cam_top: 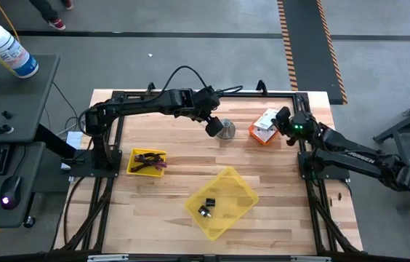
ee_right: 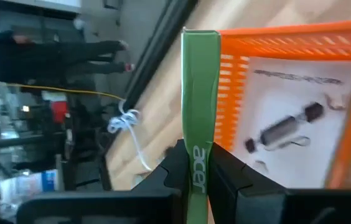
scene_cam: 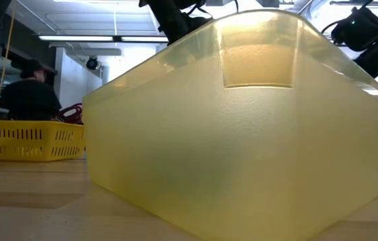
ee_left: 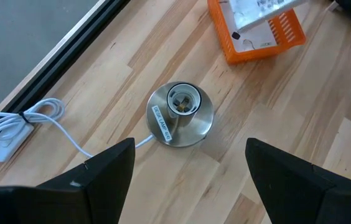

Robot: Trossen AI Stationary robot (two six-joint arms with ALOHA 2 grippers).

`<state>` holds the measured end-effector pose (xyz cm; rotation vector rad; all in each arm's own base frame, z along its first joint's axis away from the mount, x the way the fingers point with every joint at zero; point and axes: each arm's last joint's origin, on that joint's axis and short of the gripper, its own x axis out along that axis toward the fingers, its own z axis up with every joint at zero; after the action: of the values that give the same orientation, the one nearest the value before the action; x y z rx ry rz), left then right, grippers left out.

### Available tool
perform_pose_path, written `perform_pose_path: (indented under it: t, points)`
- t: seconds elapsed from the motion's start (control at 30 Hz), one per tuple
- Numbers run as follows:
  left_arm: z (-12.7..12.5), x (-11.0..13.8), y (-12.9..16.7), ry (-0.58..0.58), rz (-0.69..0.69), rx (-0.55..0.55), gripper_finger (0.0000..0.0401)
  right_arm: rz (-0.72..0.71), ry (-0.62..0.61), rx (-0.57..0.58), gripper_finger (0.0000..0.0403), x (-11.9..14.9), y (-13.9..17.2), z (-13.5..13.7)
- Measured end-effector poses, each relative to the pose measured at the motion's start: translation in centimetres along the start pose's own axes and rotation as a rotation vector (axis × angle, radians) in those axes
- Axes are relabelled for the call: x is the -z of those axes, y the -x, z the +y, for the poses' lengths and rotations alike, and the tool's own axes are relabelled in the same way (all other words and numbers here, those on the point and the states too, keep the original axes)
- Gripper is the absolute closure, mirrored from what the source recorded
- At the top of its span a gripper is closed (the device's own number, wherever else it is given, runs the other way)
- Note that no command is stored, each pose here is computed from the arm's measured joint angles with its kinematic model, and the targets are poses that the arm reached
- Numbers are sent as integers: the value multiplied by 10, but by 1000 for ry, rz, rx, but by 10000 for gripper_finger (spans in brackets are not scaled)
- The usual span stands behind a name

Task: Pick and place items into bin
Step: Put the white card reader box into the orange bin

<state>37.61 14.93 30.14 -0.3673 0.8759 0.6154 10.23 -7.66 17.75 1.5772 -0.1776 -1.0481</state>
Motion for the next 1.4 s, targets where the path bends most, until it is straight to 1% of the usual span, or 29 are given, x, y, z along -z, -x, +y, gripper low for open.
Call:
perform_pose_path:
  t: [0.07,0.2,0.33,0.53,0.83,1.0,1.17,1.23,1.33,1.4]
  points:
    - [0,0,0,0,0,0,107,-2,-4,-12,374,0,-1,0]
    - [0,0,0,0,1,0,107,16,-2,10,372,1,-1,-2]
    - [0,0,0,0,1,0,107,19,0,15,355,1,-1,-3]
    - [0,0,0,0,1,0,107,39,5,67,332,1,0,-8]
    - [1,0,0,0,-6,-23,107,70,2,57,301,2,0,-7]
    - [1,0,0,0,-7,-25,107,77,2,56,279,2,0,-6]
    - [1,0,0,0,-7,-25,107,92,3,49,265,3,0,-6]
    - [1,0,0,0,-7,-25,107,122,1,48,261,4,0,-4]
    - [1,0,0,0,-7,-25,107,138,7,41,261,3,6,5]
    - [1,0,0,0,-7,-25,107,131,27,86,262,2,11,9]
